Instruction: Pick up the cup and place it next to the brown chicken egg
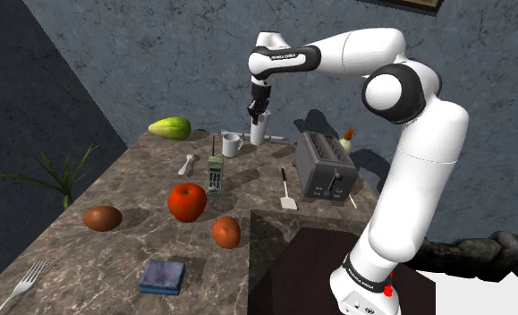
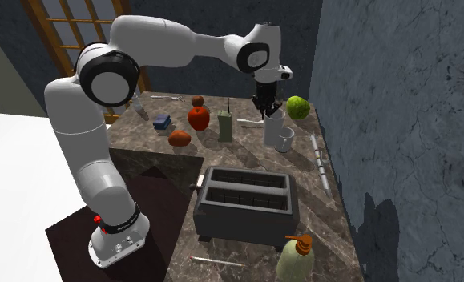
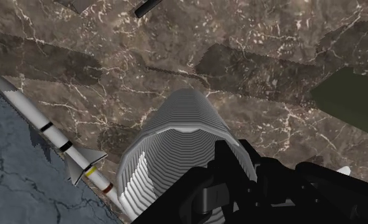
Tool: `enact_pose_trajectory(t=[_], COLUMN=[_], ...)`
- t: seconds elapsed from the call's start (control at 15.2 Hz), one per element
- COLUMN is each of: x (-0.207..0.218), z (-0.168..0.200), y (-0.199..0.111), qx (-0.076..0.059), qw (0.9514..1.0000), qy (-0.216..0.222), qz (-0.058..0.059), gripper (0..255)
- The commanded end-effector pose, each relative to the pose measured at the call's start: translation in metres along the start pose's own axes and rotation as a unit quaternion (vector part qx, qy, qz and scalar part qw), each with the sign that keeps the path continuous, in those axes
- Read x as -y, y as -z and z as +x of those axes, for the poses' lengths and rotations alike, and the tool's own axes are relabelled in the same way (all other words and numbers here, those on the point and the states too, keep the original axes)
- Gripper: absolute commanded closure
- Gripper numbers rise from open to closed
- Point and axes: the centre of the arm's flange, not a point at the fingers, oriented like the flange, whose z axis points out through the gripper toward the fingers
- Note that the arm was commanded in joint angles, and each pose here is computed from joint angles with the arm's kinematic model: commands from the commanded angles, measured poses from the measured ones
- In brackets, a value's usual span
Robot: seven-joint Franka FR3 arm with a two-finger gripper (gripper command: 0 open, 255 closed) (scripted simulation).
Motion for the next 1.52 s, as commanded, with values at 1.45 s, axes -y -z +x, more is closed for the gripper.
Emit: enact_pose_trajectory(t=[1.45], x=[0.070], z=[-0.003], y=[0.100], qx=[0.000], qw=[1.0000], qy=[0.000], qz=[0.000], gripper=[255])
